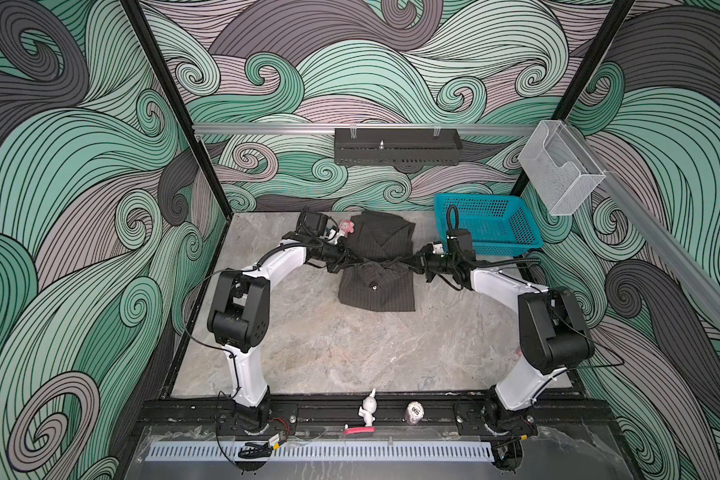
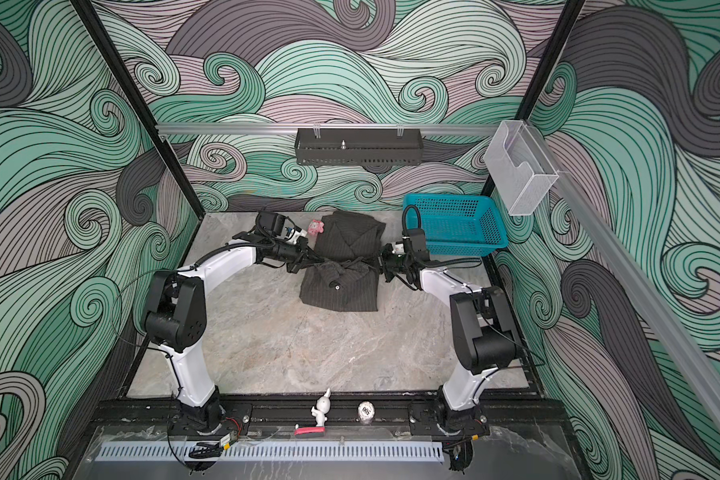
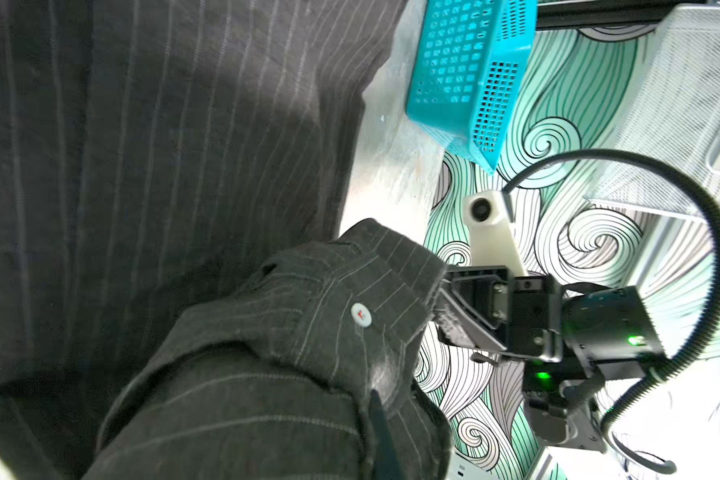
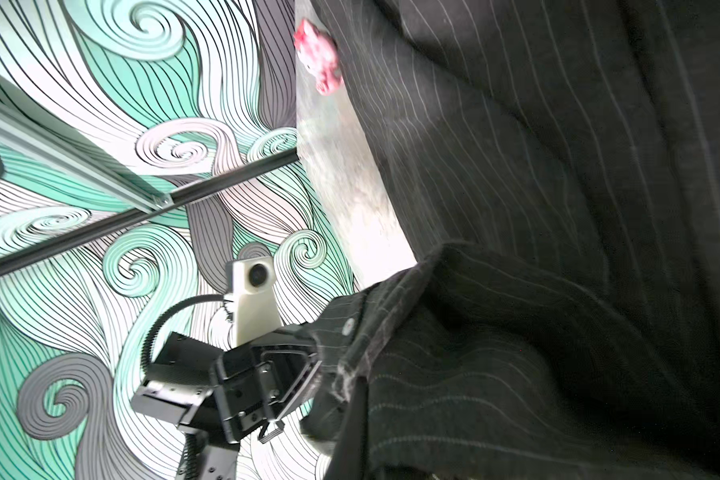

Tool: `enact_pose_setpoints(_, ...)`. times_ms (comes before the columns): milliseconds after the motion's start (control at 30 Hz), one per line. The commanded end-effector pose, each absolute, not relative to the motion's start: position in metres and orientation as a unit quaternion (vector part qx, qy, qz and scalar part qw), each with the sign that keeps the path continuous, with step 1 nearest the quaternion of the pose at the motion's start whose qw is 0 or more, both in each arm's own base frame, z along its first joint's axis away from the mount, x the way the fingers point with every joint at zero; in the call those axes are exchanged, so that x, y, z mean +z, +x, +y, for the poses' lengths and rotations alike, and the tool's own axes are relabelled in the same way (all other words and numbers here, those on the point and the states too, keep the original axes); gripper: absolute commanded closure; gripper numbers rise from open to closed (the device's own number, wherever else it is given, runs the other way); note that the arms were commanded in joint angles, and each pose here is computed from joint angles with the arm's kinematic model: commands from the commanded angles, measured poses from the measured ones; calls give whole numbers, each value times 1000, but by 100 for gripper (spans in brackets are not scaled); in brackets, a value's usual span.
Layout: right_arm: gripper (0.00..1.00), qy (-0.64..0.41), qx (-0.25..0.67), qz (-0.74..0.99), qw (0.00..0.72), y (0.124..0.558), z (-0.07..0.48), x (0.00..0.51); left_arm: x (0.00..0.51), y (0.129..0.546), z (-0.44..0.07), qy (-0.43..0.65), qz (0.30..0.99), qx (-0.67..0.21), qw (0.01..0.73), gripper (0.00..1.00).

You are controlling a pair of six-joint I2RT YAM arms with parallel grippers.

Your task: Fold and stack the long sleeve shirts

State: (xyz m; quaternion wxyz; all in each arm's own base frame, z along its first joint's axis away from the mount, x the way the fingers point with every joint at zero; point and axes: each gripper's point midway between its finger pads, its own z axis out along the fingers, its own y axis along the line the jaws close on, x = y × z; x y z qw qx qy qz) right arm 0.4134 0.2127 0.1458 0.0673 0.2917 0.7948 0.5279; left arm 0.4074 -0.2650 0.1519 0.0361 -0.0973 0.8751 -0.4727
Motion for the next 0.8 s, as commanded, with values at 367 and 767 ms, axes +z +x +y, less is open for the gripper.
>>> enact_pose_setpoints(367, 100, 310, 519, 794, 59, 458, 207, 99, 115, 459, -271, -109, 876, -469, 25, 100)
enact_pose_setpoints(767, 100, 317, 516, 792, 75, 477, 195, 106, 131, 485, -276, -104, 867, -486, 46, 100)
